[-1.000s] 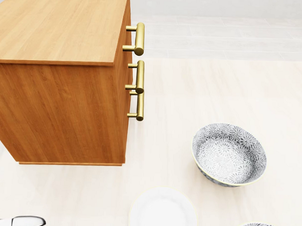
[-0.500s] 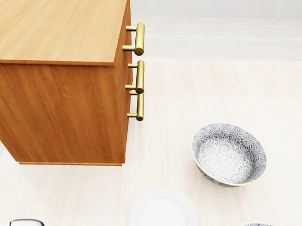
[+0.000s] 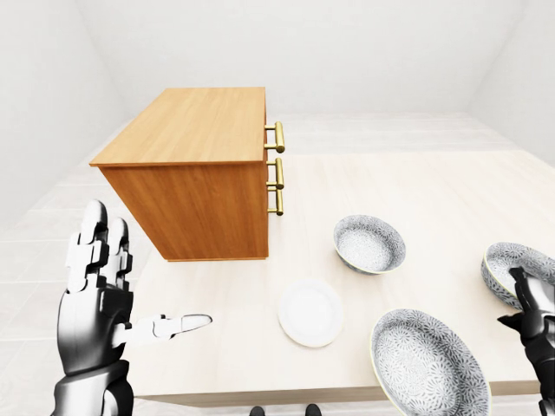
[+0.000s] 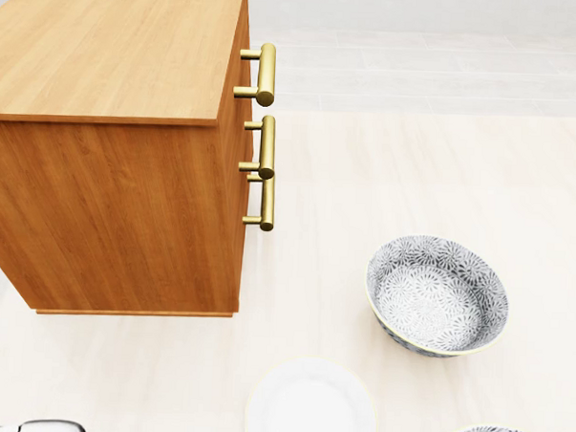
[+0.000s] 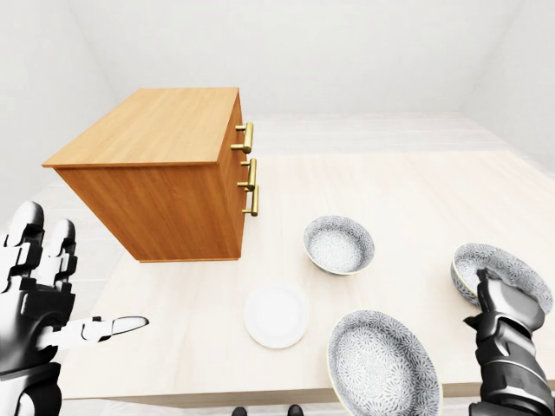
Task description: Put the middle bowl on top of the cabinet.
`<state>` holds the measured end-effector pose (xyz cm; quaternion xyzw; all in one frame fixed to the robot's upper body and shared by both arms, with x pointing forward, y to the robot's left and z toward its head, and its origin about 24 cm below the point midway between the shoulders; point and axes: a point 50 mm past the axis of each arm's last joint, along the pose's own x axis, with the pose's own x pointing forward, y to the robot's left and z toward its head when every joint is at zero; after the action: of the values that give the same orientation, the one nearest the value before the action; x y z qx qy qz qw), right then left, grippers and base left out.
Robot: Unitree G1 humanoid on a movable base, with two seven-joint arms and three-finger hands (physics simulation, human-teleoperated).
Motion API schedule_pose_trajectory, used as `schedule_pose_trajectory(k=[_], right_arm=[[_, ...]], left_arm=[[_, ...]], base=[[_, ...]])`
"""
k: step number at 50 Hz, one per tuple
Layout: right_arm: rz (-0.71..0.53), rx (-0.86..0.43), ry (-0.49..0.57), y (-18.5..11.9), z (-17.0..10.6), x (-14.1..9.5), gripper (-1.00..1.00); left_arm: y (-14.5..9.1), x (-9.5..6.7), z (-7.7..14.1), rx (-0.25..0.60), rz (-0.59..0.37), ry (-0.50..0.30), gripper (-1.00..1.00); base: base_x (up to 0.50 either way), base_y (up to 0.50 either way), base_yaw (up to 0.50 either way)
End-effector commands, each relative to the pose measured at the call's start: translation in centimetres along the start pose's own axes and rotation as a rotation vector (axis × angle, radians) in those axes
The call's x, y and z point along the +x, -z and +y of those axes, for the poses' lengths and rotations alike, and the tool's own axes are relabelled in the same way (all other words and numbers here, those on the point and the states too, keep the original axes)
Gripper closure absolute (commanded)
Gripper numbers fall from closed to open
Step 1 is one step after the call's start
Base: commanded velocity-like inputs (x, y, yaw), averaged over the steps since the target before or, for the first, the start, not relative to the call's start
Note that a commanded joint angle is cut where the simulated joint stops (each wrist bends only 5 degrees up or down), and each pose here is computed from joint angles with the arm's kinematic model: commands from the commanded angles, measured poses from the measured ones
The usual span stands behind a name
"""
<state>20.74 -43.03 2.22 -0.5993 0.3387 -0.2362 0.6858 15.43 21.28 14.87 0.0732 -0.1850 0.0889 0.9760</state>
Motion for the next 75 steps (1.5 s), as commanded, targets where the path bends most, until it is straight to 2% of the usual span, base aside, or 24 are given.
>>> schedule_pose_trajectory(k=[1, 23, 27, 42, 44, 51, 55, 60, 61, 68, 69, 75], right_arm=[[-0.006, 0.002, -0.003, 0.1, 0.0, 0.0, 1.00], [-0.020, 0.003, 0.046, 0.2, -1.7, -0.1, 1.00], [-0.033, 0.017, 0.072, -0.1, -3.3, -0.1, 1.00], [-0.236, 0.017, 0.183, -3.6, -10.7, -2.5, 1.00], [-0.276, 0.011, 0.209, -4.7, -12.2, -3.1, 1.00], [-0.384, 0.017, 0.192, -8.0, -14.0, -4.7, 1.00], [-0.477, 0.003, 0.195, -11.2, -15.6, -5.8, 1.00], [-0.578, -0.019, 0.240, -15.4, -17.4, -7.0, 1.00], [-0.622, -0.019, 0.276, -17.1, -18.4, -7.7, 1.00], [-0.690, -0.057, 0.287, -21.1, -19.5, -8.8, 1.00], [-0.725, -0.059, 0.293, -22.7, -20.3, -9.4, 1.00], [-0.763, -0.046, 0.295, -25.5, -22.1, -10.0, 1.00]], left_arm=[[0.0, 0.0, 0.0, -0.001, 0.002, 0.000, -1.00], [0.4, 0.0, 0.1, -0.004, 0.015, -0.005, -1.00], [0.3, -0.1, 0.1, -0.004, 0.017, -0.005, -1.00], [-0.1, -0.4, 0.4, 0.002, 0.006, -0.007, -1.00], [-0.2, -0.4, 0.4, 0.002, 0.003, -0.007, -1.00], [0.0, -0.5, 0.3, 0.002, 0.012, -0.003, -1.00], [0.3, -0.6, 0.1, 0.000, 0.029, 0.003, -1.00], [0.4, -0.8, 0.2, -0.005, 0.040, 0.005, -1.00], [0.4, -0.9, 0.3, -0.004, 0.042, 0.003, -1.00], [0.4, -0.9, 0.6, -0.007, 0.041, -0.003, -1.00], [0.7, -0.9, 0.5, -0.009, 0.052, -0.003, -1.00], [1.4, -0.8, 0.3, 0.004, 0.082, 0.004, -1.00]], base=[[0.00, 0.00, 0.00], [0.00, 0.00, 0.00], [0.00, 0.00, 0.00], [0.00, 0.00, 0.00], [0.00, 0.00, 0.00], [0.00, 0.00, 0.00], [0.00, 0.00, 0.00], [0.00, 0.00, 0.00], [0.00, 0.00, 0.00], [0.00, 0.00, 0.00], [0.00, 0.00, 0.00], [0.00, 0.00, 0.00]])
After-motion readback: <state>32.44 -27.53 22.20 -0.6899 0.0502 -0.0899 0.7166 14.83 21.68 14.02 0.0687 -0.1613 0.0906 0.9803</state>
